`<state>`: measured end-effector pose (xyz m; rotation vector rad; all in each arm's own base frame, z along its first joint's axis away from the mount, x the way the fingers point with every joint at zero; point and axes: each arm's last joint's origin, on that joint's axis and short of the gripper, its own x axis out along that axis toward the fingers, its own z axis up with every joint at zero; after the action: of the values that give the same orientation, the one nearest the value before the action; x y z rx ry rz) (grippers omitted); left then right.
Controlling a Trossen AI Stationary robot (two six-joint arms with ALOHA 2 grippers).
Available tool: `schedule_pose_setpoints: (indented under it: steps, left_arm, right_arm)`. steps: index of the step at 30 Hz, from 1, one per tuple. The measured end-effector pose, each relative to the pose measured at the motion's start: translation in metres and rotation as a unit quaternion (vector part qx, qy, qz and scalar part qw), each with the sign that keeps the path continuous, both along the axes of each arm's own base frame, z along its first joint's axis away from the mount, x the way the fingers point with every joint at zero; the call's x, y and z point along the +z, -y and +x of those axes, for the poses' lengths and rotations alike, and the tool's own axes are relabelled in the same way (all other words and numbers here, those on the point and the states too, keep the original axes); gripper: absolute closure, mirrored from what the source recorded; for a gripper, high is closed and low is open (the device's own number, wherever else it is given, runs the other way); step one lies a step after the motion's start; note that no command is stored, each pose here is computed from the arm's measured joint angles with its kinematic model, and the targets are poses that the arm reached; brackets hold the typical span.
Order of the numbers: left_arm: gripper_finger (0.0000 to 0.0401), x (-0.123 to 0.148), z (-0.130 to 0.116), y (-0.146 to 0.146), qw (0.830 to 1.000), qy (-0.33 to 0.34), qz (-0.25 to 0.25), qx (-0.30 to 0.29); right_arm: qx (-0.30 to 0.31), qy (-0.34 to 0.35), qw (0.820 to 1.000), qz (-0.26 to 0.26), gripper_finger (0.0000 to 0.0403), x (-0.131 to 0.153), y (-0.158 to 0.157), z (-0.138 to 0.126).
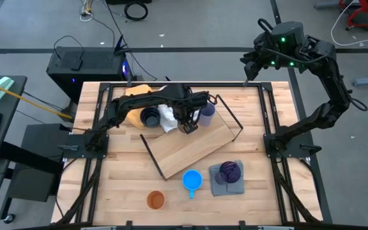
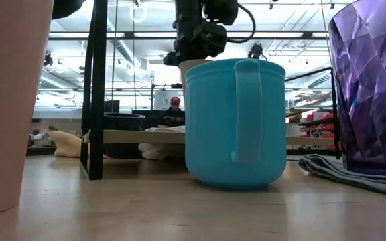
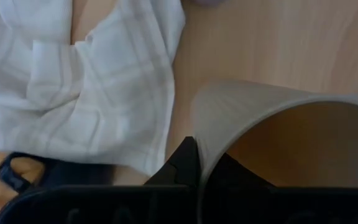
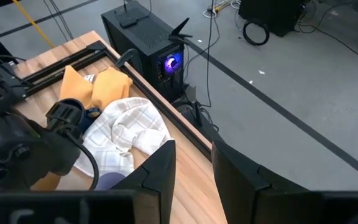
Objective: Stack small to large cups/mugs on shelf
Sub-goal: Put the white cup on the shelf
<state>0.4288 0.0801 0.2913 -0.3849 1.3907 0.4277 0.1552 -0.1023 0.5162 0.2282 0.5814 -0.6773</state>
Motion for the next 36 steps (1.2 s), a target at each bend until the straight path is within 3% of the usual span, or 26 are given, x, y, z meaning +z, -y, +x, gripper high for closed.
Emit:
schedule_pose_setpoints:
  steps: [21, 27, 36]
  left_arm:
    - [0.0394, -0.005, 0.002, -0.009, 1.0, 0.0, -0.01, 0.0]
    - [0.0394, -0.035, -0.002, -0.011, 0.998, -0.048, -0.029, -0.004]
    - [0.0394, -0.036, 0.008, -0.007, 1.0, -0.001, -0.019, -0.004]
  right_arm:
    - [0.001, -0.003, 1.0, 0.0, 0.0291, 0.0, 0.0, 0.0]
    - [0.001, -0.004, 1.0, 0.0, 0.0291, -0.001, 0.0, 0.0]
    - [0.001, -0.007, 1.0, 0.003, 0.0291, -0.001, 0.0, -0.001]
